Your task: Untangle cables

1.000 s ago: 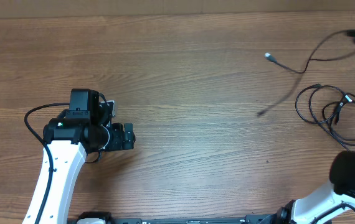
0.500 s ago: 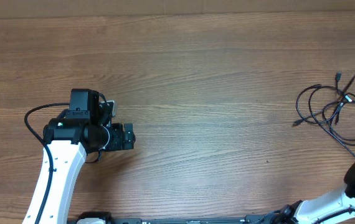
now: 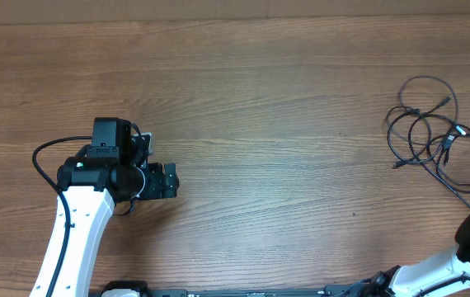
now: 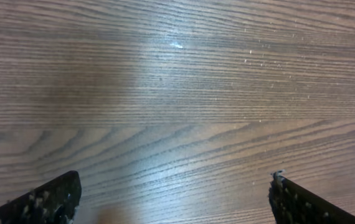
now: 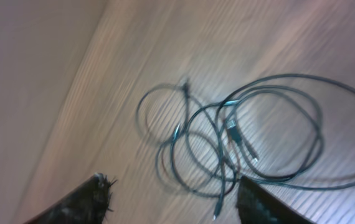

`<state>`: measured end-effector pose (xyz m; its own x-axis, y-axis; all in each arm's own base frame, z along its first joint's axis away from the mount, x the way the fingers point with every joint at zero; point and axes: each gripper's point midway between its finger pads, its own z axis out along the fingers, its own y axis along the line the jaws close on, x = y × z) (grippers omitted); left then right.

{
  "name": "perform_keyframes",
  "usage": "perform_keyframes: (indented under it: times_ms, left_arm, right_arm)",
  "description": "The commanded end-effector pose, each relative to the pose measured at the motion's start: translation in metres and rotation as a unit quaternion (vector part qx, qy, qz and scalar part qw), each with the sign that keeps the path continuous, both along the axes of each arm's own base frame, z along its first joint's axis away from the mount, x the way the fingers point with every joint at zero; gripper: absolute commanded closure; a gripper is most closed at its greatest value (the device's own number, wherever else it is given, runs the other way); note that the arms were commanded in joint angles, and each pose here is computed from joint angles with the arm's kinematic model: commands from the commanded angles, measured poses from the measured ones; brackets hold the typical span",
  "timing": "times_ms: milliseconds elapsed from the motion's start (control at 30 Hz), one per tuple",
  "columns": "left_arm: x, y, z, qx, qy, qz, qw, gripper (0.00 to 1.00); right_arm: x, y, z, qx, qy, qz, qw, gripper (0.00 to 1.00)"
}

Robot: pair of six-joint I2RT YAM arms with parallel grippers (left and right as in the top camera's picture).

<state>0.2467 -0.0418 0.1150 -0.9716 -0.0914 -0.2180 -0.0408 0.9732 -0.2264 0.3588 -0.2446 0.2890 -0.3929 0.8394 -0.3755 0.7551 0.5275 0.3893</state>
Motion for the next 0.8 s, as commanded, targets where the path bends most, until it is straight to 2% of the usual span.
perform_keyframes:
  times_ms: [0,167,233,300,333,500,633,767]
  left_arm:
    - [0.005,-0.003,0.000,-0.003,-0.010,-0.004,1.000,0.06]
    - [0.019,-0.009,0.010,-0.020,-0.039,-0.009,0.999,0.06]
    - [0.024,-0.009,0.017,-0.020,-0.049,-0.009,0.999,0.05]
    - [0.030,-0.009,0.027,-0.020,-0.062,-0.010,0.998,0.03]
    - [0.032,-0.009,0.032,-0.020,-0.068,-0.010,0.997,0.00]
    - [0.036,-0.004,0.052,-0.006,-0.077,-0.005,0.997,0.00]
    - [0.016,0.009,0.046,0.029,-0.033,0.005,0.999,0.00]
    - [-0.026,0.016,0.036,0.050,0.054,0.007,0.997,0.00]
  right_arm:
    - [0.015,0.046,0.021,0.008,-0.055,0.140,0.989,0.27]
    - [0.029,0.104,0.017,-0.002,-0.048,0.268,0.962,0.13]
    - [0.035,0.131,0.016,-0.004,-0.043,0.312,0.949,0.10]
    - [0.040,0.162,0.013,-0.016,-0.032,0.362,0.931,0.01]
    - [0.041,0.173,0.010,-0.024,-0.021,0.373,0.927,0.00]
    - [0.039,0.217,-0.003,-0.077,0.049,0.403,0.911,0.00]
    - [0.027,0.245,-0.011,-0.084,0.094,0.405,0.906,0.00]
    - [0.014,0.260,-0.014,-0.063,0.115,0.401,0.907,0.00]
